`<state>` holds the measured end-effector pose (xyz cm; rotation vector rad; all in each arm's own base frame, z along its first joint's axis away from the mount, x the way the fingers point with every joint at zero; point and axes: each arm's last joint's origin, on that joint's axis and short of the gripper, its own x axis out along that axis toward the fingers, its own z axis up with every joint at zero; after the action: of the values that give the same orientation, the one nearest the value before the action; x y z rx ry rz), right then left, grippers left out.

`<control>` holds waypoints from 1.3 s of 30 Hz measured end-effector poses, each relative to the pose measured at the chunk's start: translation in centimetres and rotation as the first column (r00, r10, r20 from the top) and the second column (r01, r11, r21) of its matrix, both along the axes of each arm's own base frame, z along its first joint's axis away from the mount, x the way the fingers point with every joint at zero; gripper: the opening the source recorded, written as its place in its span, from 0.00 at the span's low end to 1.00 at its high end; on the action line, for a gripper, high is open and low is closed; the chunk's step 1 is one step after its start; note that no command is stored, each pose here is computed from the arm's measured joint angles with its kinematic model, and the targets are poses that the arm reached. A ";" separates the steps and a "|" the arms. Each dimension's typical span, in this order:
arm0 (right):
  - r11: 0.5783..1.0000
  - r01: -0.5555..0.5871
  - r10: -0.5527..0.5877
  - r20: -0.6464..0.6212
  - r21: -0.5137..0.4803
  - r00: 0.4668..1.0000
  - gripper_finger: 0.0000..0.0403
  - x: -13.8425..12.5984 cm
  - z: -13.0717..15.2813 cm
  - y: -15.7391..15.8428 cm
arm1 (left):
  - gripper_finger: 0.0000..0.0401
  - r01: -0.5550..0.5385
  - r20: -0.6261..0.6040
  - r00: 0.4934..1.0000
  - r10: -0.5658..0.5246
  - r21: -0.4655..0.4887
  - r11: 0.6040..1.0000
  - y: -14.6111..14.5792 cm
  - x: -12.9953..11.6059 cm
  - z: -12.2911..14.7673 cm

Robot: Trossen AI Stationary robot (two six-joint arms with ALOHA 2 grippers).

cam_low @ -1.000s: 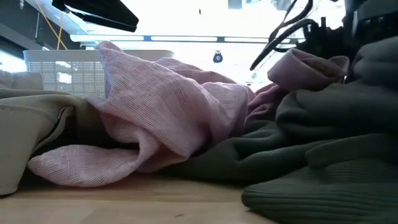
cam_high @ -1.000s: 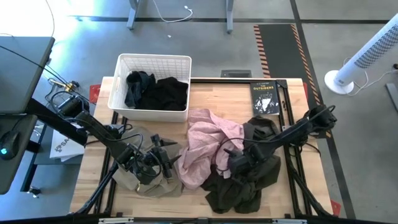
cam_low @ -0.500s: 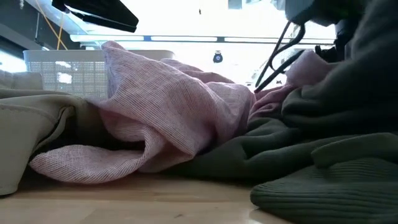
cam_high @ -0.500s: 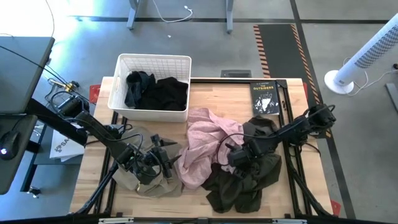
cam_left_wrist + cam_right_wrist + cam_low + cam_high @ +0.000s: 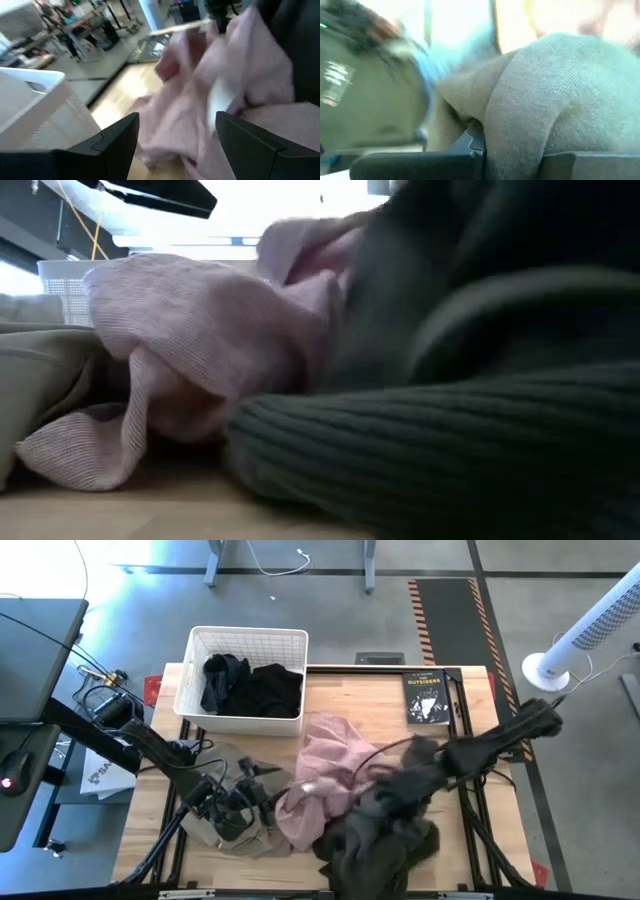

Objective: Sort clothes
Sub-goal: Put the black jacket into the laundry bin

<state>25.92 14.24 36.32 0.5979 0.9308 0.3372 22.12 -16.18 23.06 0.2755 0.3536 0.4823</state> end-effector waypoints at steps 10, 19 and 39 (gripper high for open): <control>0.897 0.306 0.067 0.784 -0.318 0.618 0.09 -1.6 16.1 -2.4 | 0.65 -0.080 0.143 0.987 0.071 0.061 0.995 -0.6 -2.0 3.3; 0.754 0.647 0.165 0.986 -0.113 -0.021 0.09 1.7 24.4 -7.4 | 0.65 -0.041 0.216 0.976 0.035 0.023 0.999 -1.6 -3.0 6.6; 0.739 0.654 -0.185 0.982 0.162 -0.035 0.09 16.3 13.7 -32.2 | 0.65 -0.177 0.192 0.971 0.140 0.193 0.965 2.5 -6.6 13.6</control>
<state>42.24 -17.93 50.00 0.1467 -0.6251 -0.1052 15.56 -13.71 36.67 0.4074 0.1514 0.6997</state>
